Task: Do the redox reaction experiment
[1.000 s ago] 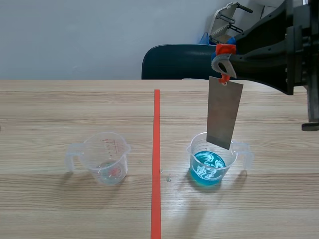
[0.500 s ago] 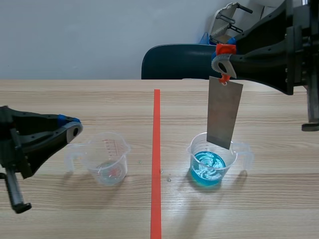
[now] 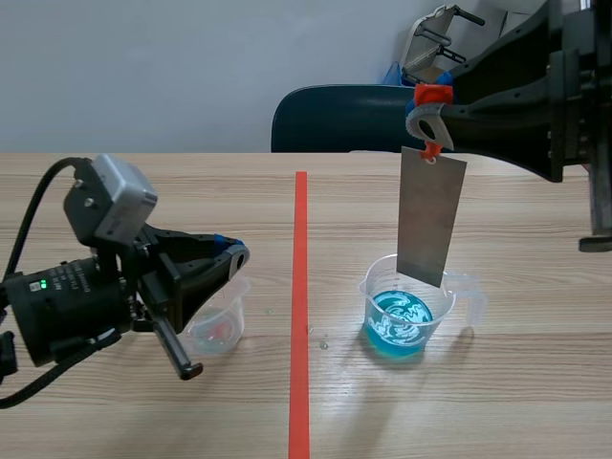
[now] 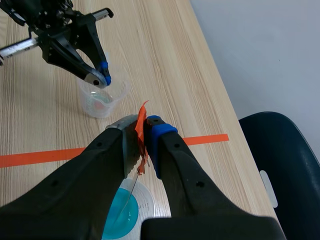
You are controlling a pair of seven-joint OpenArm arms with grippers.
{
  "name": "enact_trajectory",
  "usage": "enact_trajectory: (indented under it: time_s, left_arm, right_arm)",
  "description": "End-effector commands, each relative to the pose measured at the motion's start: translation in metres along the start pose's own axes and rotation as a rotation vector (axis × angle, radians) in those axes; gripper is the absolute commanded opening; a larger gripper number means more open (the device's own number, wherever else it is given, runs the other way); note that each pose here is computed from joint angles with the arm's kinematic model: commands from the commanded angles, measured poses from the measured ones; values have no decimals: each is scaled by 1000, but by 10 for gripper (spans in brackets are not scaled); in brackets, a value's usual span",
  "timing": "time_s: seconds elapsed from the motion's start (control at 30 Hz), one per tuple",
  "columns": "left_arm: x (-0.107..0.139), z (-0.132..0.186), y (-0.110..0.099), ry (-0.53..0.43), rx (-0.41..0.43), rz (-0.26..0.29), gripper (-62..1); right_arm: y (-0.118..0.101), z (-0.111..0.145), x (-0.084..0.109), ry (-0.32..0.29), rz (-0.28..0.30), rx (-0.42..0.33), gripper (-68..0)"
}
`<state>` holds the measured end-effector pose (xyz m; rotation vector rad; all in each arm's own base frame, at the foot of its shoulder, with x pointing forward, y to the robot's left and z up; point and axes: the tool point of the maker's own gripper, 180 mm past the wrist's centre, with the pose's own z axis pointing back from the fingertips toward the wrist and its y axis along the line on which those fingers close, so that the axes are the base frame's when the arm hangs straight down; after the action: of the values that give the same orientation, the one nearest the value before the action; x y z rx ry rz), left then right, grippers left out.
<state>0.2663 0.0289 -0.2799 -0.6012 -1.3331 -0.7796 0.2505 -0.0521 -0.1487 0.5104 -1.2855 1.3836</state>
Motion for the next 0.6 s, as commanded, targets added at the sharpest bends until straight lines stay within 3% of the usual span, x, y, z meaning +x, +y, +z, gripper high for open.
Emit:
enact_trajectory:
  time_s: [0.0, 0.33, 0.57]
  left_arm:
    - [10, -7, 1, -41, 2, 0, -582]
    - [9, -45, -7, -69, -18, 27, -582]
    - [19, -65, -27, -100, -56, 29, -582]
  right_arm:
    - [-2, 0, 11, -35, 17, -7, -669]
    - [-2, 0, 11, -36, 17, -7, -669]
    - [-2, 0, 11, -36, 17, -7, -669]
